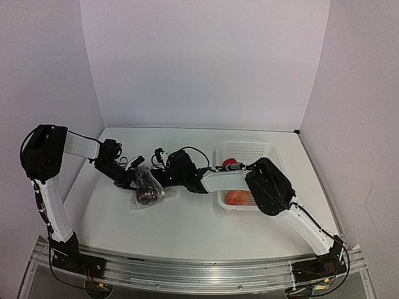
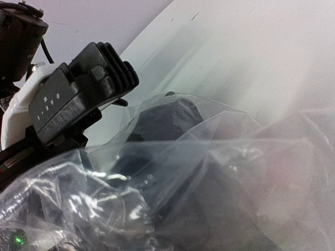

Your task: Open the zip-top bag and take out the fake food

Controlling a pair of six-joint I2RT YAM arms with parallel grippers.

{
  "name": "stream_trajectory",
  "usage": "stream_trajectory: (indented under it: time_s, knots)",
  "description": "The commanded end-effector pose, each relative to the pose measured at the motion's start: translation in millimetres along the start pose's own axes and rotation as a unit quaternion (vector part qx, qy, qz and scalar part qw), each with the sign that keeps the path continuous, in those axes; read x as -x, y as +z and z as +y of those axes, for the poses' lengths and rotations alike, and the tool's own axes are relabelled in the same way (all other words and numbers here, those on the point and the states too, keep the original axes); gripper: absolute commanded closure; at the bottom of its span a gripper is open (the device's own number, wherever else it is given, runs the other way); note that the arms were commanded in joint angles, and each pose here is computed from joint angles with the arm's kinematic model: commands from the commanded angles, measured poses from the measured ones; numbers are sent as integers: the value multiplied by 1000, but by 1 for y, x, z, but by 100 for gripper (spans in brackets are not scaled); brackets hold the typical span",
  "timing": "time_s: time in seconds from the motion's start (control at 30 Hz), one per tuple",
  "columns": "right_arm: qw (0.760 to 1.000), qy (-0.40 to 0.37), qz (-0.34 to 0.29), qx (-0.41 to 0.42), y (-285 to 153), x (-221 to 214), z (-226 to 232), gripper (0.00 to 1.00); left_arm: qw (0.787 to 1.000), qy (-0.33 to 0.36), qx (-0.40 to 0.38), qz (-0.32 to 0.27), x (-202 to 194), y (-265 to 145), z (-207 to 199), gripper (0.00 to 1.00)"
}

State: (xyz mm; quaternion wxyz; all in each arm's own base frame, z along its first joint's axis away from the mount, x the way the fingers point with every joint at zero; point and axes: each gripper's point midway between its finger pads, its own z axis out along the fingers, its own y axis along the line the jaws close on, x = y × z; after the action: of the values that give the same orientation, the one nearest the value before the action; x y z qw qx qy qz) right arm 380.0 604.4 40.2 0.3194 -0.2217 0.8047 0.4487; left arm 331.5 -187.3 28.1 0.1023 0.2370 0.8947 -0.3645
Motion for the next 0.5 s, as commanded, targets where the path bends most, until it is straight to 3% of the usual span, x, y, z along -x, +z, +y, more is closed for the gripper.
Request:
stream_trajectory:
  time_s: [0.0,0.1,0.17,0.47]
  knots:
    - [999,-2,-18,-36,-15,7,-13,71,999,-9,-32,-35,24,-18,-6,100]
    - [999,-11,-23,-39,-32,19,-8,91,998,-30,-18,-55,33,-32,7,100]
    - [999,-16,-12,-31,-45,20,-4,96,996,-51,-1,-71,41,-43,17,100]
    - [996,-32,80,31,-112,-1,13,97,989,-72,74,-104,57,-67,47,100]
